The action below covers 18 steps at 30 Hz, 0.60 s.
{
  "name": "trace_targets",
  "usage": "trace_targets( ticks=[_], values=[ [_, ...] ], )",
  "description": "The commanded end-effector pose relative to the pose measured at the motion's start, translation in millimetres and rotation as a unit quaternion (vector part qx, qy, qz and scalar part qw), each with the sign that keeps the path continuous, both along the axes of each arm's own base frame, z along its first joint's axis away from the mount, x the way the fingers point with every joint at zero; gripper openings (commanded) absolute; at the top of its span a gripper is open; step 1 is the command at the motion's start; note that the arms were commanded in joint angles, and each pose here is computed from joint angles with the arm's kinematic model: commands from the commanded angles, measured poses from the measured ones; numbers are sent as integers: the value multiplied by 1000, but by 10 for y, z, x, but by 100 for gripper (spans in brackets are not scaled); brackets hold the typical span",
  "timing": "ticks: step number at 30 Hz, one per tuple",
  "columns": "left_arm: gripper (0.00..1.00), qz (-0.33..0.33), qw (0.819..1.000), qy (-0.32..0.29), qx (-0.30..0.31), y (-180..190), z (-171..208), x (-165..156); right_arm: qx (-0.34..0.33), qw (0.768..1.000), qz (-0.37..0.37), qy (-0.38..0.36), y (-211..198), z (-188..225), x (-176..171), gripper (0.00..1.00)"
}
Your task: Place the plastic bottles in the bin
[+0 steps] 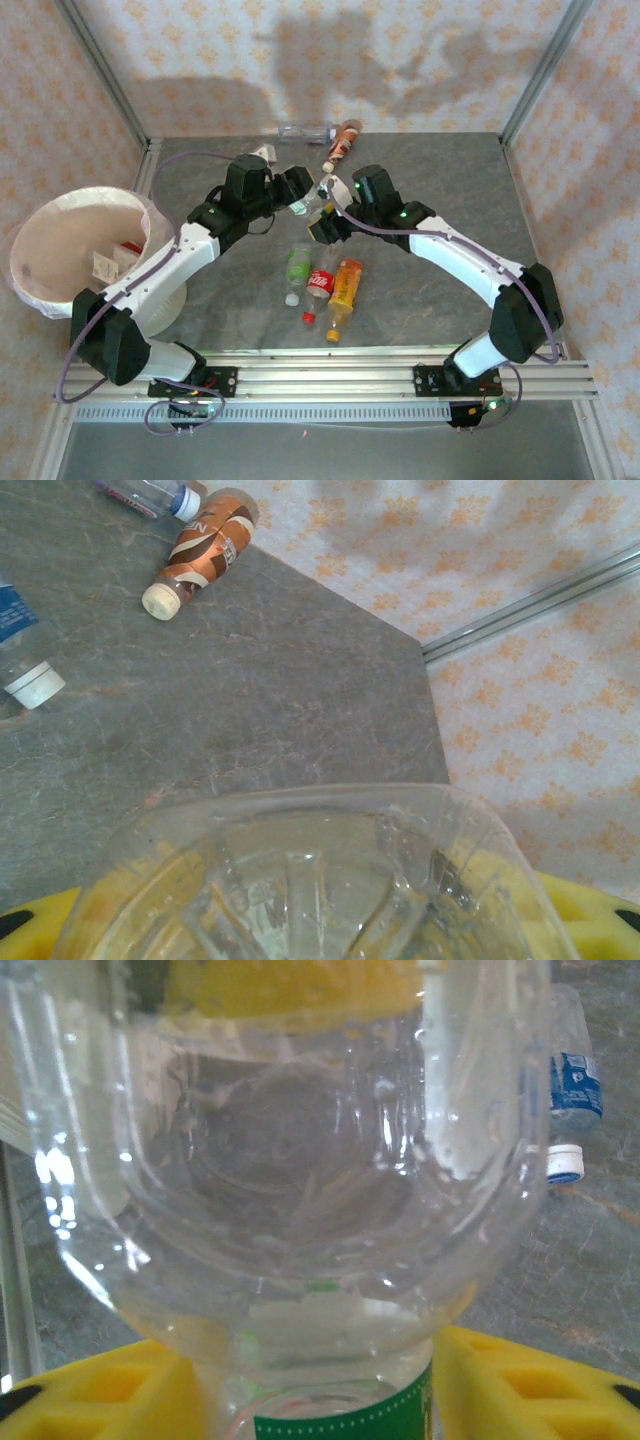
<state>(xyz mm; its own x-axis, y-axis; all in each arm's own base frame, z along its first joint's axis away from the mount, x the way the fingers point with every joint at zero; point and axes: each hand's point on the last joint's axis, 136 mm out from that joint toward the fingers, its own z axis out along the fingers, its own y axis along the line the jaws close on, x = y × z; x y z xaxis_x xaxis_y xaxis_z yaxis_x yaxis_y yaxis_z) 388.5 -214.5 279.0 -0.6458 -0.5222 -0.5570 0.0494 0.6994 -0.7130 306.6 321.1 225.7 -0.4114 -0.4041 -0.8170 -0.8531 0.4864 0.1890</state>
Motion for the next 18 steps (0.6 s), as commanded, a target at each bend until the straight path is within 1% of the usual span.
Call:
trace_targets(
  ticks=[1,3,5,6,7,10,13,15,18],
  values=[
    [52,14,999,-26,17,103,187,-61,38,999,11,-33,73,360,-15,67],
    [52,22,999,-27,20,140,188,-73,44,998,17,-38,69,422,-46,74],
    [52,39,999,-22,29,231,208,-94,33,998,34,-43,42,466,-117,80],
    [52,48,998,-21,35,290,231,-103,29,998,34,-47,25,492,-132,88],
    [52,57,997,-24,40,345,268,-122,22,998,26,-53,-16,521,-120,99],
    [51,72,995,-44,45,483,415,-190,12,997,3,-81,-129,612,-100,99],
    [51,90,993,-50,63,636,525,-270,33,993,-43,-108,-228,792,-32,99],
    [51,98,990,-55,83,750,622,-339,55,991,-65,-107,-262,924,-20,99],
    [51,124,982,-87,117,990,918,-505,80,986,-108,-96,-330,1094,27,99]
  ],
)
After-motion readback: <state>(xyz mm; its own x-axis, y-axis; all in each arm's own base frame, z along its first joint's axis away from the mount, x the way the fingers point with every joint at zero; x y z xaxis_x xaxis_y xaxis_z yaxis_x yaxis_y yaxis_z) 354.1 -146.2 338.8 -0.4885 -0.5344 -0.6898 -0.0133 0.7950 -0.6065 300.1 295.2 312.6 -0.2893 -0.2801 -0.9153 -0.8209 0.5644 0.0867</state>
